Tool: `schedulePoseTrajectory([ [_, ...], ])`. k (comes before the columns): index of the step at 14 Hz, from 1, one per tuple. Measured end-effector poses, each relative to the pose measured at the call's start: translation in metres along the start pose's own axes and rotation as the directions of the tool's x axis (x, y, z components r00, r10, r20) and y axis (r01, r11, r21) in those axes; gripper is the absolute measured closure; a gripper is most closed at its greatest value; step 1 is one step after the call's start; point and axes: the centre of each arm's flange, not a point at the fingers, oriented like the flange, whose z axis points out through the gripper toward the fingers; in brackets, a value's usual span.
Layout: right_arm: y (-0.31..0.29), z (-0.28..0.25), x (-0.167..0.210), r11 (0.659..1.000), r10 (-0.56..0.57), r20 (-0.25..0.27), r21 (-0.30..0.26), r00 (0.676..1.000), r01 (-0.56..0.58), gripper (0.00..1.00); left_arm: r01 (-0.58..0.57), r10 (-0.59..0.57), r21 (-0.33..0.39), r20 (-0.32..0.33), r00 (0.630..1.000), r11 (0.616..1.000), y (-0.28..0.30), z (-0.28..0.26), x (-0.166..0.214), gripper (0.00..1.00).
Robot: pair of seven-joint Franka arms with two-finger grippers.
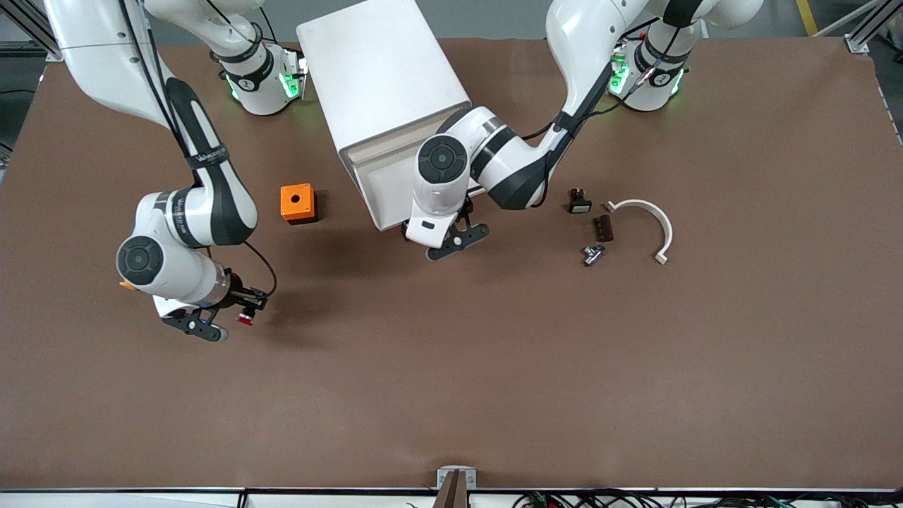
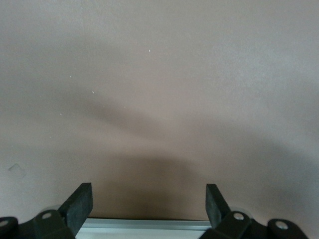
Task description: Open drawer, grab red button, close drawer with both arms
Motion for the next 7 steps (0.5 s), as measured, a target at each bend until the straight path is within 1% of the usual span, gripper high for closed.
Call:
schedulePoseTrajectory([
  [2,0.032,0.019,0.0,0.999,-0.046,-0.01,0.002,0.999,0.046,0.59,-0.012,0.012,0.004,0.001,1.0,1.0,0.002,0.003,-0.009,0.0],
  [5,0.06,0.037,-0.005,0.997,-0.071,0.008,-0.003,0.997,0.071,0.59,-0.027,0.027,0.008,0.002,1.0,1.0,0.004,0.005,-0.02,0.0],
  [7,0.066,0.041,-0.009,0.996,-0.09,0.019,-0.024,0.996,0.091,0.59,-0.035,0.035,0.011,0.003,0.999,0.999,0.005,0.007,-0.025,0.0],
])
